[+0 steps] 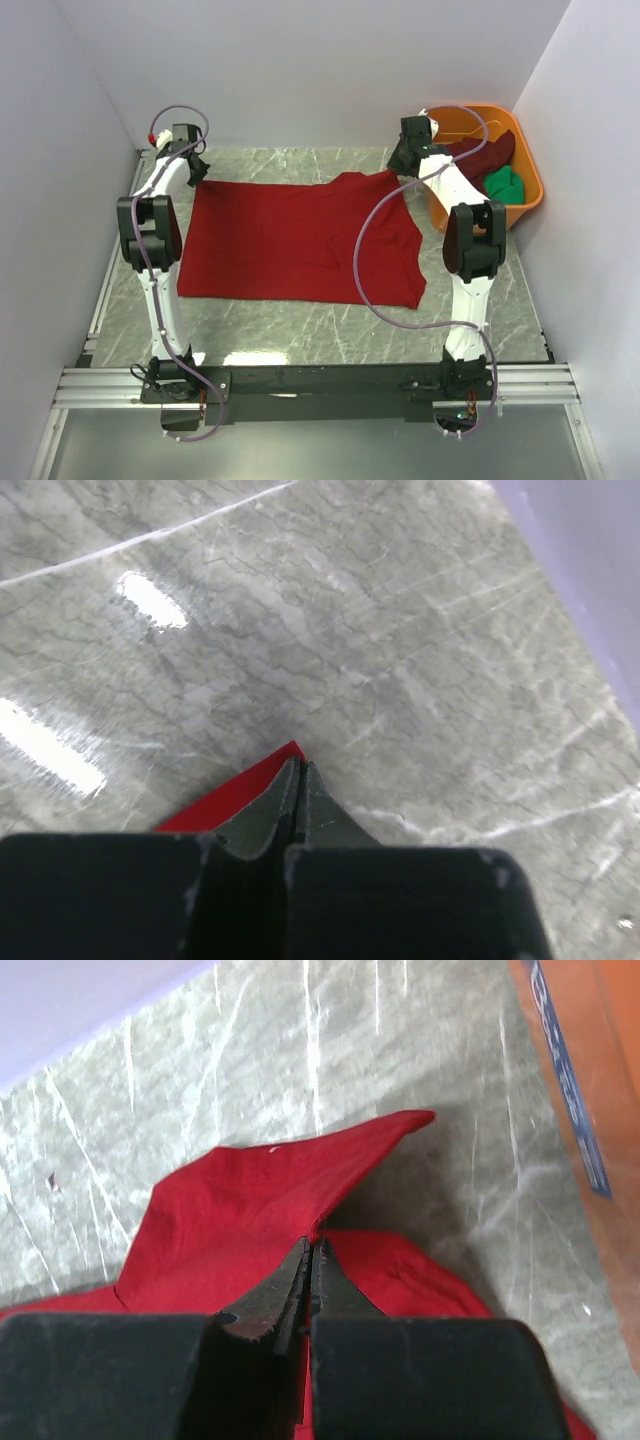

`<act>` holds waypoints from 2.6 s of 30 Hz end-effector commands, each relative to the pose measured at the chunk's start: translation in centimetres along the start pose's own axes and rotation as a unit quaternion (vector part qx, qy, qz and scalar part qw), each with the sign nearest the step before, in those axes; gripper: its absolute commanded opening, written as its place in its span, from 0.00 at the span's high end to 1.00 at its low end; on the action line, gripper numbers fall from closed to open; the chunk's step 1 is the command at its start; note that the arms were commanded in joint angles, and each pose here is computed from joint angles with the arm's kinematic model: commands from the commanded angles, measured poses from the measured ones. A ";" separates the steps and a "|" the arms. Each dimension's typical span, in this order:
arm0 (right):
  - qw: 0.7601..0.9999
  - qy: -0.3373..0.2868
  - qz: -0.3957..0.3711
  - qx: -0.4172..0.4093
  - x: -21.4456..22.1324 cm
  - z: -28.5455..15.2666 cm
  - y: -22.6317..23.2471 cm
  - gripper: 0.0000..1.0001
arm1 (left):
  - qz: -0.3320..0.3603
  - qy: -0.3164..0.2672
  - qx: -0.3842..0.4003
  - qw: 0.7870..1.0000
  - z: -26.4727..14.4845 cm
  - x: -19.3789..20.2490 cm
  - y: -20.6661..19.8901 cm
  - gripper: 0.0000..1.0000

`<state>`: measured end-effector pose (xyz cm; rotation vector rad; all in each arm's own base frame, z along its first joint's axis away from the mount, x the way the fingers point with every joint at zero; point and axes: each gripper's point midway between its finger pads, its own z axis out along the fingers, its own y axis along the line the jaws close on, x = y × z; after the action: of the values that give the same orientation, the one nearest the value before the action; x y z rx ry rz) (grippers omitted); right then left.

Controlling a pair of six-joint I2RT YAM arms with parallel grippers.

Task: Fold and stack the t-shirts
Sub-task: Fold the tshirt

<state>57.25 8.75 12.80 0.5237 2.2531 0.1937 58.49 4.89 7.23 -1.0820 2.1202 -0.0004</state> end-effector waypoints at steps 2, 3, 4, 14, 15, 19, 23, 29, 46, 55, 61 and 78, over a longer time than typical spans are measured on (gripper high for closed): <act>0.999 -0.045 0.011 -0.029 -2.7 -3.6 0.8 1.00 | -0.024 -0.040 0.049 0.998 -3.9 -4.0 -1.5 1.00; 0.999 -0.038 0.011 -0.025 -1.9 -3.6 0.4 1.00 | -0.030 -0.044 0.054 0.997 -4.7 -4.4 -1.6 1.00; 0.999 -0.042 0.011 -0.028 -2.1 -4.3 0.4 1.00 | -0.033 -0.045 0.056 0.997 -5.0 -4.4 -1.5 1.00; 0.999 -0.025 0.016 -0.020 2.7 -9.2 -2.5 1.00 | -0.055 -0.040 0.040 0.997 -8.3 -3.4 2.7 1.00; 0.999 -0.026 0.019 -0.022 2.9 -9.7 -2.7 1.00 | -0.060 -0.045 0.041 0.996 -9.2 -3.6 2.9 1.00; 0.999 -0.026 0.021 -0.028 4.5 -11.8 -3.5 1.00 | -0.070 -0.045 0.037 0.996 -10.4 -2.9 4.3 1.00; 0.999 -0.016 0.023 -0.032 6.5 -12.9 -4.5 1.00 | -0.077 -0.029 0.020 0.996 -10.7 -0.9 6.5 1.00; 0.999 -0.015 0.019 -0.034 8.2 -14.4 -5.5 1.00 | -0.085 -0.020 0.013 0.996 -11.5 0.6 8.4 1.00; 0.999 0.005 0.014 -0.032 12.6 -14.8 -7.8 1.00 | -0.104 -0.007 -0.009 0.995 -12.3 3.0 11.1 1.00; 0.999 0.034 0.019 -0.034 15.3 -13.7 -8.5 1.00 | -0.117 0.001 -0.018 0.993 -12.7 4.9 12.9 1.00; 0.998 0.047 0.015 -0.036 16.5 -13.4 -8.8 0.99 | -0.122 0.005 -0.027 0.992 -12.9 5.8 13.8 0.99; 0.999 0.005 0.002 -0.031 11.2 -14.9 -6.9 0.46 | -0.068 -0.012 0.086 0.994 -17.9 5.4 7.0 0.57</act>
<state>34.66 7.71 10.77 0.5142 2.2955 0.2983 37.98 3.63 11.46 -1.2912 1.9784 -0.1409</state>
